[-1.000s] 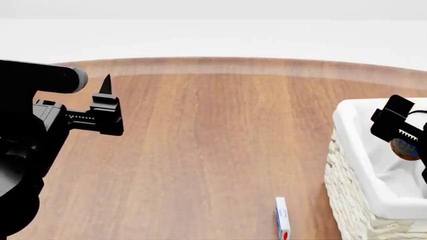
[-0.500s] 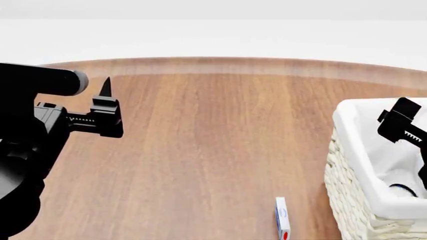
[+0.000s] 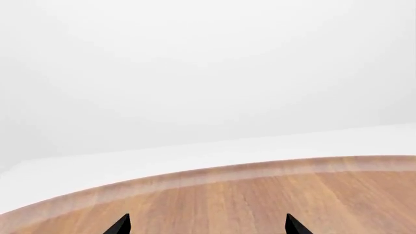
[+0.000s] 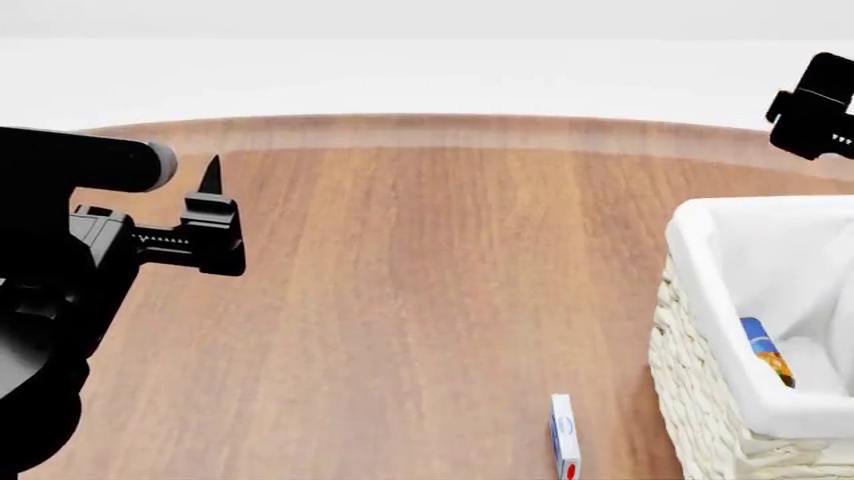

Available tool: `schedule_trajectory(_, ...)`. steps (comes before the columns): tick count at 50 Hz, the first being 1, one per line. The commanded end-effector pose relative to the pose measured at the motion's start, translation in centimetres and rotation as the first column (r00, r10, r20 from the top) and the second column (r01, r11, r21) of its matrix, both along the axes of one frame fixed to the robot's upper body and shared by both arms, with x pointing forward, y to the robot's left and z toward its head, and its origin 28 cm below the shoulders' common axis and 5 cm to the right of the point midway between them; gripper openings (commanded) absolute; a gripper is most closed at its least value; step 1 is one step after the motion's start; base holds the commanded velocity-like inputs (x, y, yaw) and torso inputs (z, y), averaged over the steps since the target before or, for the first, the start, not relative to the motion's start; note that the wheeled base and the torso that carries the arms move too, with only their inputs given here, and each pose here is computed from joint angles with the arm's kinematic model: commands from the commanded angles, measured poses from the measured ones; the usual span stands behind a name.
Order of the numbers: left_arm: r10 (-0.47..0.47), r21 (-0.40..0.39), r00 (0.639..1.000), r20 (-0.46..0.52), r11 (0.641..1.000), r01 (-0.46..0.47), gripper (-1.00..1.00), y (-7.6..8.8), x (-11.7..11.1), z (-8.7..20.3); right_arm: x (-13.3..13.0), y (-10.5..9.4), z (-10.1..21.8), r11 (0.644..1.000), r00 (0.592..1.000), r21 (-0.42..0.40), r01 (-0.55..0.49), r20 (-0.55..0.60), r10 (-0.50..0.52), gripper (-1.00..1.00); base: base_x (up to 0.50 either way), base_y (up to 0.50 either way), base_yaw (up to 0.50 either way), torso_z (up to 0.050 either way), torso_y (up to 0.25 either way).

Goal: Pick up the alphabet soup and the cream cheese box, and put them in the basket.

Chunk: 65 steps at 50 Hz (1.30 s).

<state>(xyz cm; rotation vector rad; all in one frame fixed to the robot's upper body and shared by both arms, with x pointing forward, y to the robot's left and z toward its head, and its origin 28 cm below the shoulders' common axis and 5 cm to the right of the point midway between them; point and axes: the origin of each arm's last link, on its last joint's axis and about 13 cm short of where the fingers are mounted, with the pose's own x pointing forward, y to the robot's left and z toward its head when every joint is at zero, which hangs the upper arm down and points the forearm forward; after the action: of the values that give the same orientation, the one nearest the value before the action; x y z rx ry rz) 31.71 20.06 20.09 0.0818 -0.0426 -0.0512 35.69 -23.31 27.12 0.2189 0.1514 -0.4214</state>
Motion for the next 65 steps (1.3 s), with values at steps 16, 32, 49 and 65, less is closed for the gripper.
schedule_trajectory(16, 0.003, 0.002, 1.0, -0.002, 1.0, -0.003, 1.0, 0.0, 0.0, -0.1, 0.0, 7.2, 6.0, 0.903, 0.908, -0.099, -0.419, -0.027, 0.418, 1.0, 0.0, 0.0, 0.0, 0.0, 0.0)
schedule_trajectory(32, 0.002, -0.002, 1.0, 0.001, 1.0, -0.002, 1.0, 0.0, 0.1, 0.0, 1.0, 9.6, 4.5, 0.835, 0.829, -0.052, -0.548, -0.17, 0.534, 1.0, 0.0, 0.0, 0.0, 0.0, 0.0)
schedule_trajectory(49, 0.004, -0.004, 1.0, 0.0, 1.0, -0.004, 1.0, 0.2, 0.1, 0.0, 3.5, 10.5, -0.8, 0.821, 0.754, 0.083, -0.564, -0.353, 0.554, 1.0, 0.0, 0.0, 0.0, 0.0, 0.0)
schedule_trajectory(65, 0.006, -0.003, 1.0, -0.002, 1.0, -0.006, 1.0, 0.2, 0.1, -0.1, 4.2, 10.1, -3.8, 0.822, 0.719, 0.16, -0.547, -0.413, 0.559, 1.0, 0.0, 0.0, 0.0, 0.0, 0.0)
